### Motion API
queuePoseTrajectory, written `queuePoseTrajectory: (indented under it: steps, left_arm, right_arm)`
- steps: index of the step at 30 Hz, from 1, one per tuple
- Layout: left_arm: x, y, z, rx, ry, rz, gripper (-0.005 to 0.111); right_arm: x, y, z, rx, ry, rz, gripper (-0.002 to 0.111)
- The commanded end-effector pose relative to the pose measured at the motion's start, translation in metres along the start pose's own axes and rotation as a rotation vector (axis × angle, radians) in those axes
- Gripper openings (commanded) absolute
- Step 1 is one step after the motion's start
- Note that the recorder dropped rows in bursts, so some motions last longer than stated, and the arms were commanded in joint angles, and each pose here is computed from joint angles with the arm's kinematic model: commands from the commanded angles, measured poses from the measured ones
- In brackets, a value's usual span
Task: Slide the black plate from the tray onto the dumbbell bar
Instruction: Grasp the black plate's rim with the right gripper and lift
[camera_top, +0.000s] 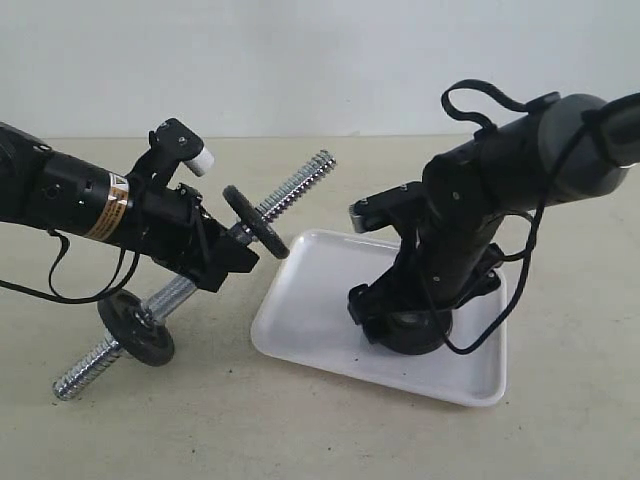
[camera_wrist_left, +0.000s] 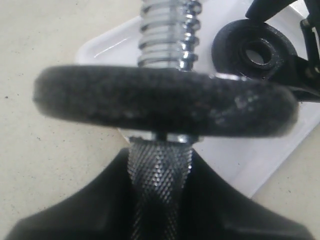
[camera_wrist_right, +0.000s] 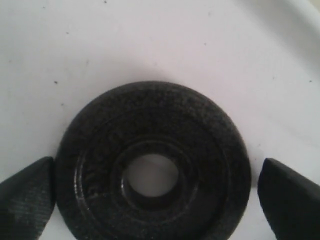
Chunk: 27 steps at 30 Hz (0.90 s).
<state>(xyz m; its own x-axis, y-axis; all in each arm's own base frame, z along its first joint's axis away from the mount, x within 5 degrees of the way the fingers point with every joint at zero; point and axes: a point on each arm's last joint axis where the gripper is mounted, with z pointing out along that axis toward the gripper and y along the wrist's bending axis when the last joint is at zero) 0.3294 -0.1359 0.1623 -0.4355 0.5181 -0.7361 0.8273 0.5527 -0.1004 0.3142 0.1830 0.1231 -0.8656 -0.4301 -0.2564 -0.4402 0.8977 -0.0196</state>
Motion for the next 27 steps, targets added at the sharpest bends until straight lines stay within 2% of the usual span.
queuePoseTrajectory:
  steps: [1,11,23,25,26,27]
  left_arm:
    - [-0.025,-0.009,-0.017,0.055,-0.105,0.002,0.004]
    - [-0.025,-0.009,-0.017,0.056,-0.105,-0.015,0.004]
    - [-0.025,-0.009,-0.017,0.056,-0.105,-0.015,0.004]
    - [-0.025,-0.009,-0.017,0.056,-0.105,-0.015,0.004]
    - [-0.025,-0.009,-0.017,0.056,-0.105,-0.015,0.004]
    - [-0.025,-0.009,-0.017,0.056,-0.105,-0.015,0.004]
  right_arm:
    - [0.01,-0.002,0.011,-0.001,0.078,0.005,0.1]
    - [0.034,-0.001,0.057,-0.001,0.279,-0.006,0.1]
    - [0.039,-0.001,0.06,0.003,0.336,-0.013,0.1]
    - [0.041,-0.001,0.059,0.005,0.352,-0.013,0.091]
    - [0.041,-0.001,0.059,0.005,0.359,-0.013,0.081]
    - [0.041,-0.001,0.059,0.005,0.361,-0.013,0.066]
